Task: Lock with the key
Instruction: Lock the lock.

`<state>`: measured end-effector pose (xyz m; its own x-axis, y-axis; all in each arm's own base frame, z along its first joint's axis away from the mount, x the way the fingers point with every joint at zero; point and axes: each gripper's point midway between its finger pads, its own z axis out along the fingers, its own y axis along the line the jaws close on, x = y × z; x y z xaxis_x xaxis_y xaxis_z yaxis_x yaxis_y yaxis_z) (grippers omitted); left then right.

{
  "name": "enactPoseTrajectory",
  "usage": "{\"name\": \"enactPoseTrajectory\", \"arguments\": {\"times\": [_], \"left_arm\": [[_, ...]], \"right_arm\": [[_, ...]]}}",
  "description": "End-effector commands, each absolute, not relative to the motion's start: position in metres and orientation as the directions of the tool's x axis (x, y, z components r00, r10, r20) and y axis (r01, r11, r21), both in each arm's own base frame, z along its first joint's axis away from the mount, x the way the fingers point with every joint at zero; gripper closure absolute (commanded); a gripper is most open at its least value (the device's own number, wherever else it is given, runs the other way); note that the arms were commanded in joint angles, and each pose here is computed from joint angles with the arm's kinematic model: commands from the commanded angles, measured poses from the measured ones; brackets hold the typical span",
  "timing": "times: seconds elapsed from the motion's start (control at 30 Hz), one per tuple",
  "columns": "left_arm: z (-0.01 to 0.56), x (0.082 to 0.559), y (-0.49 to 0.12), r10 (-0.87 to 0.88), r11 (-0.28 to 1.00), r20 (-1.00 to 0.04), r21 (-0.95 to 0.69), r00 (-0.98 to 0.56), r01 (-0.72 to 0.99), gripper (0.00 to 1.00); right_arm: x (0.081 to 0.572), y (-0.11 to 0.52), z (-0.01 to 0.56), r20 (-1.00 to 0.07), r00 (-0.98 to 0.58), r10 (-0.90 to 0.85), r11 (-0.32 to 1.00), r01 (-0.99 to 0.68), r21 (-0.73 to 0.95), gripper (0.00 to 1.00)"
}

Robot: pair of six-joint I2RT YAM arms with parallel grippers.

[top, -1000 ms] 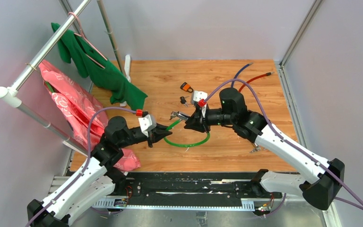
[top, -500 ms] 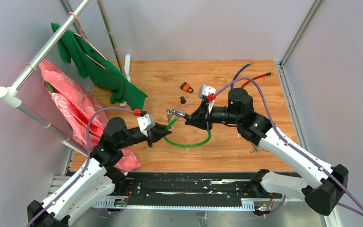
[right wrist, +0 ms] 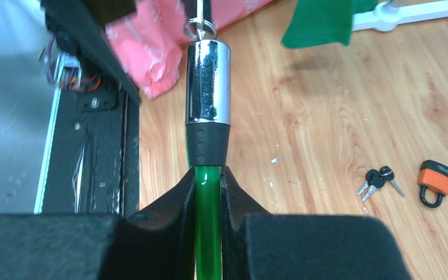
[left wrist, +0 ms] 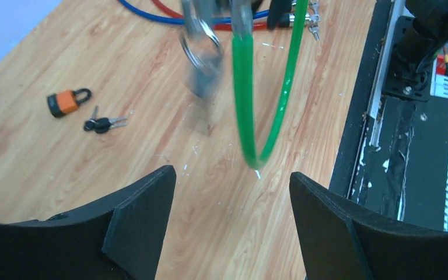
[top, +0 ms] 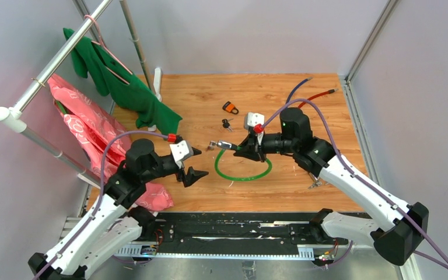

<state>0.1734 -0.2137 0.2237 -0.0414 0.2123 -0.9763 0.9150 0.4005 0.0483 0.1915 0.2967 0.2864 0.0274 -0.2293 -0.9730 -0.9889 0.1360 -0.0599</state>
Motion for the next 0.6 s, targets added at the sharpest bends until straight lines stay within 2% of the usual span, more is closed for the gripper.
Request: {"name": "enactPoseTrajectory", "arguments": {"times": [0.0,0.17,0.37,0.47,0.57], "left_arm": [[0.246,0.160,-0.203,0.310,0.321,-0.949,0.164,0.060,0.933,0.19],[0.267,0.143,-0.205,0.304,0.257,-0.952,0.099,0.017,0.961,0.23],[0.291,0.149,-0.222,0.125,0.331,-0.967,-0.169,-0.220,0.928,0.38],[0.295,0.155,-0.224,0.097,0.351,-0.966,-0.190,-0.238,0.917,0.50],[0.288,0.153,-0.224,0.142,0.340,-0.964,-0.167,-0.226,0.926,0.51]], "right_arm": [[0.170,0.292,0.272,-0.941,0.162,-0.298,-0.029,-0.987,-0.160,1.00],[0.168,0.292,0.255,-0.908,0.224,-0.354,-0.050,-0.974,-0.220,1.00],[0.165,0.300,0.246,-0.892,0.233,-0.387,-0.061,-0.972,-0.227,1.00],[0.165,0.301,0.245,-0.889,0.235,-0.393,-0.063,-0.971,-0.230,1.00],[0.165,0.302,0.243,-0.884,0.237,-0.403,-0.060,-0.971,-0.233,1.00]]}}
